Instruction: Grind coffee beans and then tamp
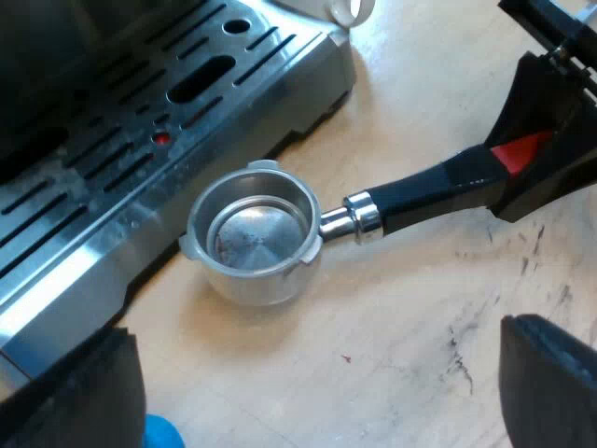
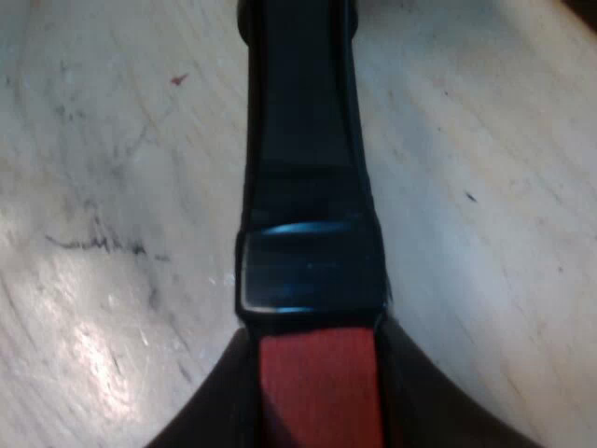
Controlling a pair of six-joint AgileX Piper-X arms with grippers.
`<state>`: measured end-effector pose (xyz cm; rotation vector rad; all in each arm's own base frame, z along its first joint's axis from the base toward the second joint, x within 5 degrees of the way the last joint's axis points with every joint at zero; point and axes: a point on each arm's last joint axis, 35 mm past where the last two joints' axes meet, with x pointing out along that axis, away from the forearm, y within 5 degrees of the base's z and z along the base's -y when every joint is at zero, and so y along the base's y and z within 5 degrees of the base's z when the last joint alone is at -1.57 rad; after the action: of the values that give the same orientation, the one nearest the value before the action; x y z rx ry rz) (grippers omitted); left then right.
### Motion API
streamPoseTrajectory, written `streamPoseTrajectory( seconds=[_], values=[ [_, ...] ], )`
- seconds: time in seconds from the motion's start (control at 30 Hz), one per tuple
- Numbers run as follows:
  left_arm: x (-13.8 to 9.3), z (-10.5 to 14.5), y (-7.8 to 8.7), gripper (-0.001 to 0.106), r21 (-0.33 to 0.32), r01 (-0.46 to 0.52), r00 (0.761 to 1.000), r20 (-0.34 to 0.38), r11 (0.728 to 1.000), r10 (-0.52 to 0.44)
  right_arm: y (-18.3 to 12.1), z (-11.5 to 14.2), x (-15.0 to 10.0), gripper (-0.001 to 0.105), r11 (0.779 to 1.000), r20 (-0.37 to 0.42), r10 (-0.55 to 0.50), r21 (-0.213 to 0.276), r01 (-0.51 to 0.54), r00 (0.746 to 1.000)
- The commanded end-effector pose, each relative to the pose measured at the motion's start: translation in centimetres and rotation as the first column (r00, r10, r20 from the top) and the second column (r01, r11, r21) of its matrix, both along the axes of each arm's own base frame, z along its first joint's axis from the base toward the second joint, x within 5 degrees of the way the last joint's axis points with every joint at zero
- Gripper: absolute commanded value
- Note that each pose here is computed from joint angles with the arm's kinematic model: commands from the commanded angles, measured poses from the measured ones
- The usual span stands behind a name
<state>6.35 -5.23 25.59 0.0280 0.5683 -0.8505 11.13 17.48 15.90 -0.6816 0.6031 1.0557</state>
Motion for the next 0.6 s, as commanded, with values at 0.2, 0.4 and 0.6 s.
streamPoseTrajectory(
  seconds=[0.2, 0.4, 0.6],
  values=[
    [0.1, 0.2, -0.1, 0.078, -0.018, -0.011, 1.000, 0.000, 1.000, 0.011, 1.6, -0.5, 1.0, 0.000, 0.997, 0.018, 0.025, 0.069, -0.026, 1.000],
    [0.1, 0.2, -0.1, 0.078, -0.018, -0.011, 1.000, 0.000, 1.000, 0.011, 1.9, -1.6, 1.2, 0.000, 0.999, 0.001, 0.026, 0.046, -0.026, 1.000],
    [0.1, 0.2, -0.1, 0.078, -0.024, -0.015, 1.000, -0.005, 1.000, 0.015, 2.0, -2.6, 1.2, 0.000, 1.000, -0.022, 0.026, 0.011, -0.025, 0.999]
  ],
)
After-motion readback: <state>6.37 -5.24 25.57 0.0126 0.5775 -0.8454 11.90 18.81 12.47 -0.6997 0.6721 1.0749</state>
